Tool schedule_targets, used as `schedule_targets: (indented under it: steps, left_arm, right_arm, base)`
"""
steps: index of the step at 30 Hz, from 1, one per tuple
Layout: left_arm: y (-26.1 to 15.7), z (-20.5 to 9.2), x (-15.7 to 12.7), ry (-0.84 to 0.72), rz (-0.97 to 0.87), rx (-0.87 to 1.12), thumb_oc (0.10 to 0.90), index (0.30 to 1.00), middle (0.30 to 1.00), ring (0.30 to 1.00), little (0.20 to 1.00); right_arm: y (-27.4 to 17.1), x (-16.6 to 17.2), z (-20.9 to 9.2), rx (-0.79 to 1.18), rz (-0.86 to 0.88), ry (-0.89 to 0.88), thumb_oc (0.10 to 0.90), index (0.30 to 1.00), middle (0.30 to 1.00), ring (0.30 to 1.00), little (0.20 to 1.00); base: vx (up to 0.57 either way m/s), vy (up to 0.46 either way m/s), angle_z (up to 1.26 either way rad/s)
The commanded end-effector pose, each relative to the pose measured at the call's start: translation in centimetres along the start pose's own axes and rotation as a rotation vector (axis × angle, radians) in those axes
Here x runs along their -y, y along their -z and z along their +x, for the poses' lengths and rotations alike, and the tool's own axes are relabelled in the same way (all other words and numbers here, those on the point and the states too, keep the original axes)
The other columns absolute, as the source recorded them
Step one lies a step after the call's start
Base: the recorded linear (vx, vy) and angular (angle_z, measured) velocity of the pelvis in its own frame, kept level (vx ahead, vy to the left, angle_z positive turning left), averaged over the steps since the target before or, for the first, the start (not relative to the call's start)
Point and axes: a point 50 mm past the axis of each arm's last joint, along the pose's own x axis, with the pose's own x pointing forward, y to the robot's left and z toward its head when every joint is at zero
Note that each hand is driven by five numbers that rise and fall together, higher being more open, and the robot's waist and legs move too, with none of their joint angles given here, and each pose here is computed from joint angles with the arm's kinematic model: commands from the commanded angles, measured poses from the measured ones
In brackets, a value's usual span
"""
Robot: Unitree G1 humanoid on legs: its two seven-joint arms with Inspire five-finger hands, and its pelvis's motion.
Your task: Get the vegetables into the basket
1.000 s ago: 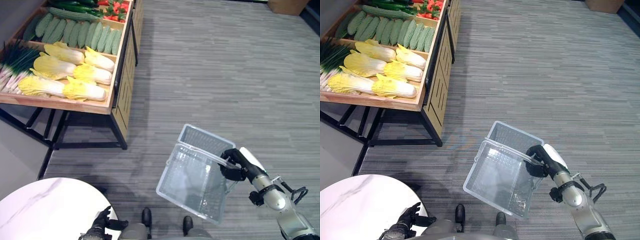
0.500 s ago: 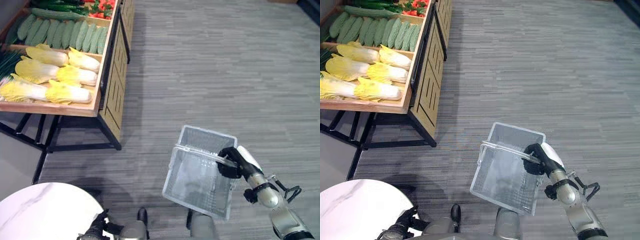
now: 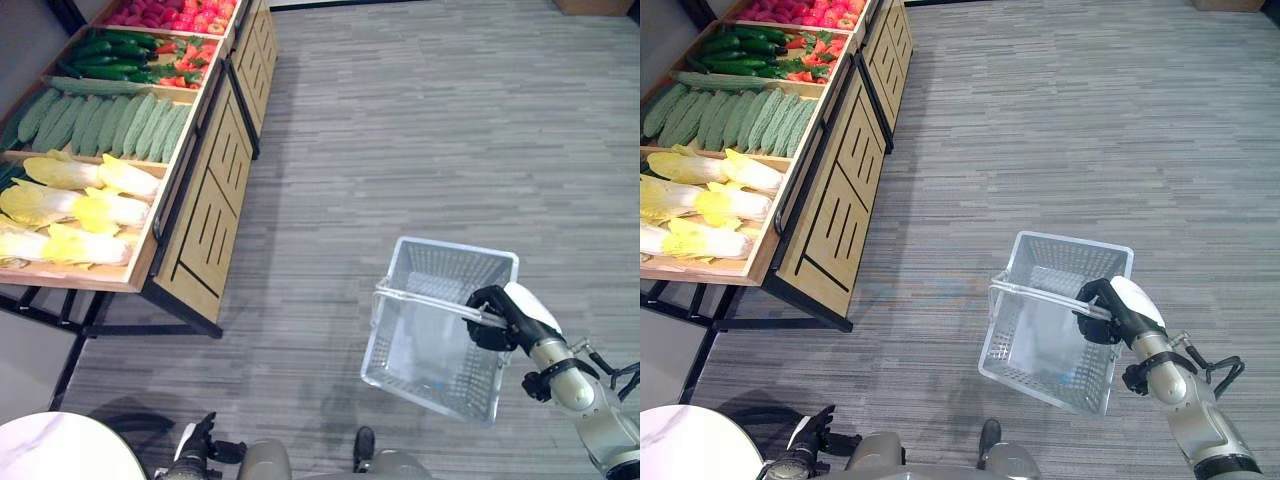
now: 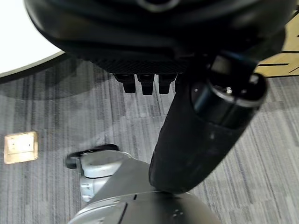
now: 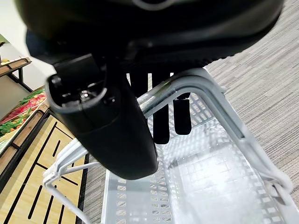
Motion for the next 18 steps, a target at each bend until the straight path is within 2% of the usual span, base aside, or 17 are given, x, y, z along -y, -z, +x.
schedule_targets:
  steps: [1, 9, 18]
  left_arm:
    - [-0.6, 0.1, 0.6, 0.019, 0.06, 0.023, 0.9, 1.0, 1.0, 1.0, 1.0]
    - [0.9, -0.2, 0.7, 0.037, 0.071, -0.02, 0.9, 1.0, 1.0, 1.0, 1.0]
    - [-0.4, 0.1, -0.6, 0.013, 0.122, 0.03, 0.9, 1.0, 1.0, 1.0, 1.0]
  right_arm:
    - [-5.8, 4.8, 1.1, 0.312, 0.029, 0.246, 0.4, 0.3, 0.3, 0.3, 0.3]
    - [-5.2, 3.2, 0.8, 0.273, 0.037, 0.206, 0.4, 0.3, 0.3, 0.3, 0.3]
    - [-5.6, 1.4, 1.7, 0.265, 0.097, 0.17, 0.4, 0.3, 0.3, 0.3, 0.3]
  base:
    - [0.22, 0.067, 0.08]
    - [0.2, 0.165, -0.26]
    - [0.1, 0.172, -0.14]
